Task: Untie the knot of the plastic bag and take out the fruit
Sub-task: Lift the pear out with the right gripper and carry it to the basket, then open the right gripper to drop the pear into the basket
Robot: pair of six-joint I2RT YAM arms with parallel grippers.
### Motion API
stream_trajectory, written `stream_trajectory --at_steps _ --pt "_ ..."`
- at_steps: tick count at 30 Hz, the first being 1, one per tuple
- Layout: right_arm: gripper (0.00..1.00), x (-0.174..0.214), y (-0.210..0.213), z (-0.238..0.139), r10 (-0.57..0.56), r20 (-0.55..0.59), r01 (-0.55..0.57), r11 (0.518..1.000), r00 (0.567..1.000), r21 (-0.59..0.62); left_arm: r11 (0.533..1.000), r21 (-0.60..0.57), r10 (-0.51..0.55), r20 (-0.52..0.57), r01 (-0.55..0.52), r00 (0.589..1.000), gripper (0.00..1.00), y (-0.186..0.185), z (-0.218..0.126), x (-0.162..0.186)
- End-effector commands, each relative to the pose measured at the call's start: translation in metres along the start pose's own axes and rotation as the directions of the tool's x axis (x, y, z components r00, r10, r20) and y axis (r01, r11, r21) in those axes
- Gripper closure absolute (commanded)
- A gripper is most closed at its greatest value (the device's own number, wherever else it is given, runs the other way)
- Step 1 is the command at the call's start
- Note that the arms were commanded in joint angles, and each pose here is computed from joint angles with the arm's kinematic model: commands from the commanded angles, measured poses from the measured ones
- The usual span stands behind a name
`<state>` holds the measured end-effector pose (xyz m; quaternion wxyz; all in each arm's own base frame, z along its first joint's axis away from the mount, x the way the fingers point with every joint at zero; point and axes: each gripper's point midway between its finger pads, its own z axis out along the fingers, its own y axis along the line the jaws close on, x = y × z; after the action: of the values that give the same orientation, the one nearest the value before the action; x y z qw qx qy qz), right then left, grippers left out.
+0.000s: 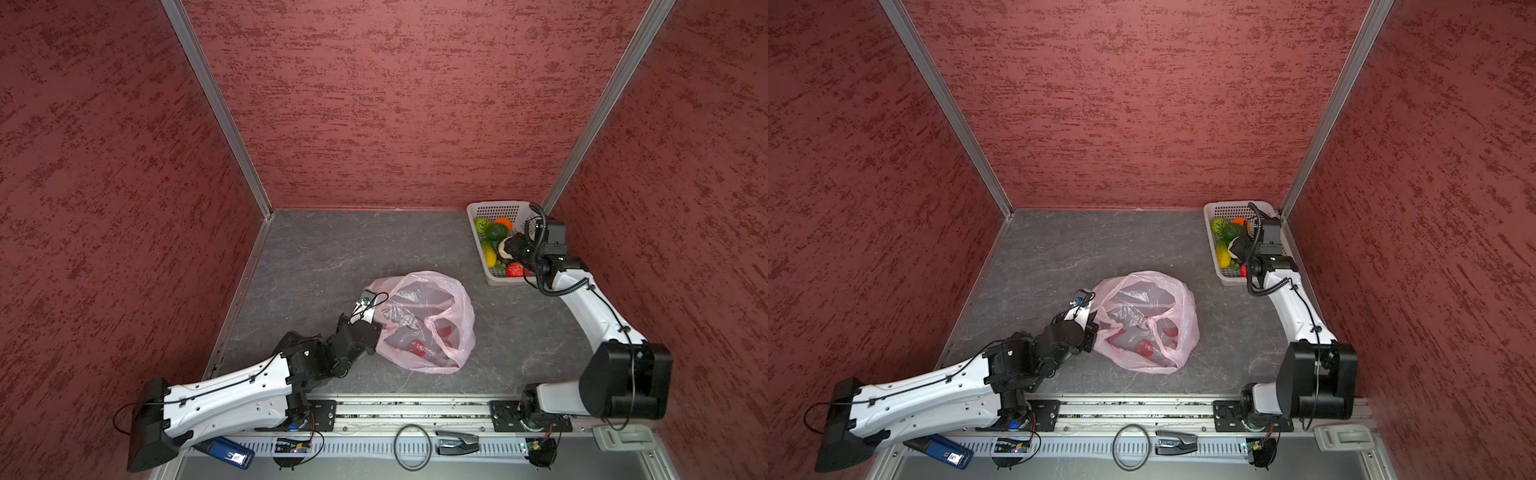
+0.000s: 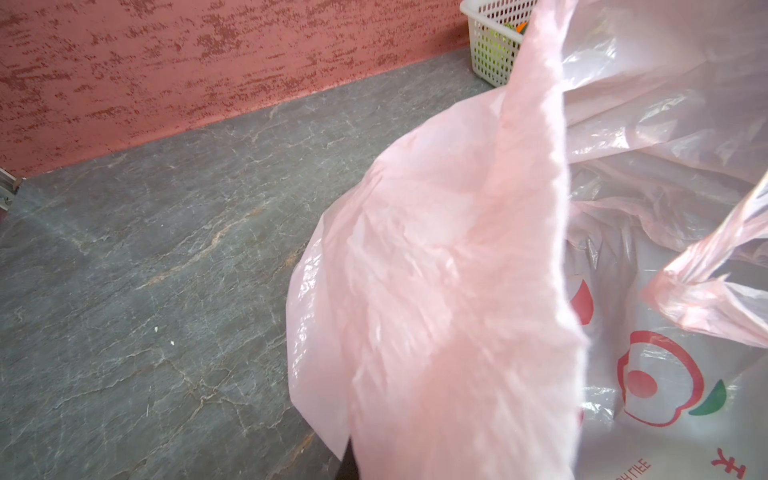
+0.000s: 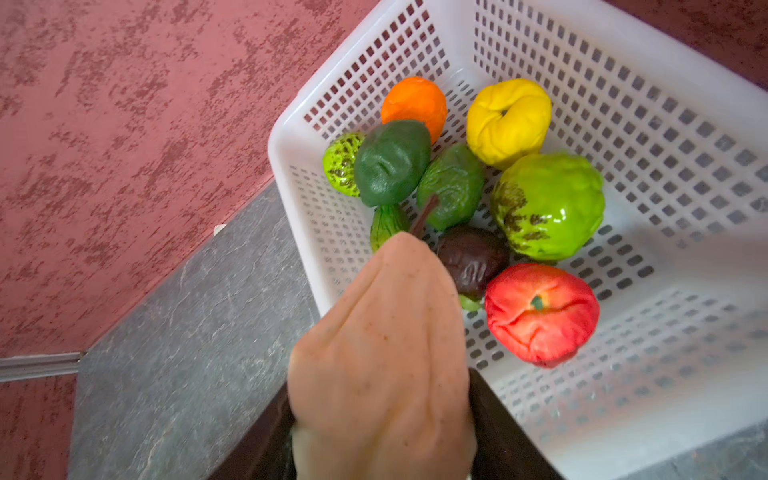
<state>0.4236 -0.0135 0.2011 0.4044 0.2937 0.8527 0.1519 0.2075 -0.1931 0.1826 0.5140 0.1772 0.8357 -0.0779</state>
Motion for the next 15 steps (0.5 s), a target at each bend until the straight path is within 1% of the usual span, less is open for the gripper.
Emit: stream_trajectory --at_steps 1,6,8,13,15 --pt "0.57 -0.032 0.011 0.014 -0.002 0.081 0.006 0.999 0.997 -0.053 0.999 -0.022 -0.025 0.06 0.026 0.998 1.0 0.006 -0.001 -0.009" --pt "0.57 -0.032 -0.003 0.051 0.002 0.049 -0.002 1.0 0.999 -0.005 0.999 -0.031 -0.037 0.061 0.039 0.997 1.0 0.01 -0.001 -0.003" --pt "0.55 -0.03 -0.007 0.063 0.001 0.037 -0.002 1.0 0.999 0.01 0.999 -0.034 -0.038 0.059 0.041 0.998 1.0 0.011 -0.001 -0.002" --pt "0.36 -0.029 -0.013 0.074 0.0 0.03 -0.001 0.999 1.0 0.036 0.998 -0.038 -0.045 0.065 0.047 0.997 1.0 0.013 -0.002 -0.001" --pt "0.31 -0.03 -0.014 0.074 0.0 0.035 -0.002 0.999 0.999 0.044 0.998 -0.039 -0.049 0.068 0.052 0.996 1.0 0.014 -0.002 -0.001"
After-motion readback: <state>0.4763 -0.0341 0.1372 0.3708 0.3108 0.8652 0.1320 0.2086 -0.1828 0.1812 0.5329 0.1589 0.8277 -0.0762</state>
